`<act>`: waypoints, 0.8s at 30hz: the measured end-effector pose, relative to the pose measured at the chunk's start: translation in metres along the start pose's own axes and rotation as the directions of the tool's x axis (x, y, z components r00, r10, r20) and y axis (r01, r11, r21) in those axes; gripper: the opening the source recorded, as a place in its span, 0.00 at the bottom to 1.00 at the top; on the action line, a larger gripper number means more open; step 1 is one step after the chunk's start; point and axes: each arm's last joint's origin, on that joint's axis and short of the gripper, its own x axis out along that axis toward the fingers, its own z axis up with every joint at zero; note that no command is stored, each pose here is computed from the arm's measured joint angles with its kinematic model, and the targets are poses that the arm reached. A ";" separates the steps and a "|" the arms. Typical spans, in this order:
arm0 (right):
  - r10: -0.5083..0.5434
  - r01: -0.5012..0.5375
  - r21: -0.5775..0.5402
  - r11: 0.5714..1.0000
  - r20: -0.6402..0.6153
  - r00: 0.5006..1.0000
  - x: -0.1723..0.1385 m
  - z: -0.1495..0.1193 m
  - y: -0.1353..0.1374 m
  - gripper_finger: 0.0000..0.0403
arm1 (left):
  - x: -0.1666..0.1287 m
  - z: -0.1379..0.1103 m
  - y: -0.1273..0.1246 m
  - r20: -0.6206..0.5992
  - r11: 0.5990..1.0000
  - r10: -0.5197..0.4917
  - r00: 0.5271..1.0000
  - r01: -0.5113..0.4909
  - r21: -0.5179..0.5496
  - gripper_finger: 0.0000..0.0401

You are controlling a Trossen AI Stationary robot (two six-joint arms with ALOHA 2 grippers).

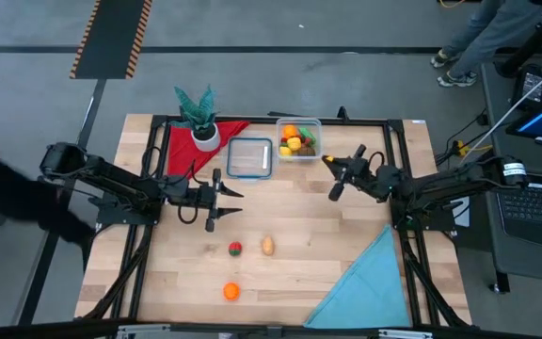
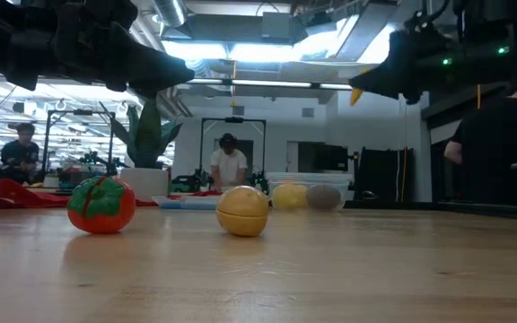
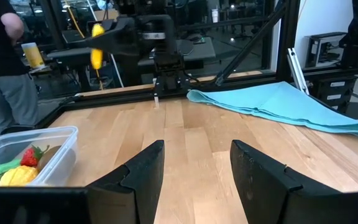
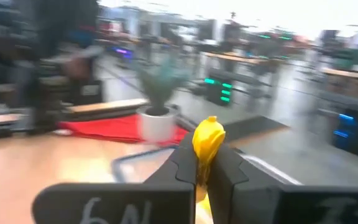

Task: Pick and placing Produce into tupperware
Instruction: Put the yellow squash into the transparent bin

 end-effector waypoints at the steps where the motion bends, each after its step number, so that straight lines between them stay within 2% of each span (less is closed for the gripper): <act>1: -0.035 0.035 -0.003 0.999 -0.008 0.999 0.000 -0.001 -0.001 0.04 | 0.000 0.000 0.000 0.000 1.000 0.000 1.000 0.000 0.000 0.44; 5: -0.149 0.149 -0.003 0.989 -0.028 0.988 0.000 -0.002 -0.004 0.04 | 0.000 0.000 0.000 -0.001 1.000 0.000 1.000 0.000 0.000 0.44; 9: -0.216 0.216 0.008 0.976 -0.034 0.976 -0.001 -0.003 -0.006 0.04 | 0.000 0.000 0.000 -0.001 1.000 0.000 1.000 0.000 0.001 0.44; 20: -0.210 0.212 0.037 0.977 -0.040 0.977 0.001 -0.001 -0.005 0.04 | 0.000 0.000 0.000 -0.001 1.000 -0.001 1.000 0.001 0.003 0.44; 24: -0.187 0.189 0.011 0.982 -0.093 0.978 0.012 0.010 0.000 0.04 | 0.000 0.000 0.000 -0.003 1.000 -0.001 1.000 0.001 0.003 0.44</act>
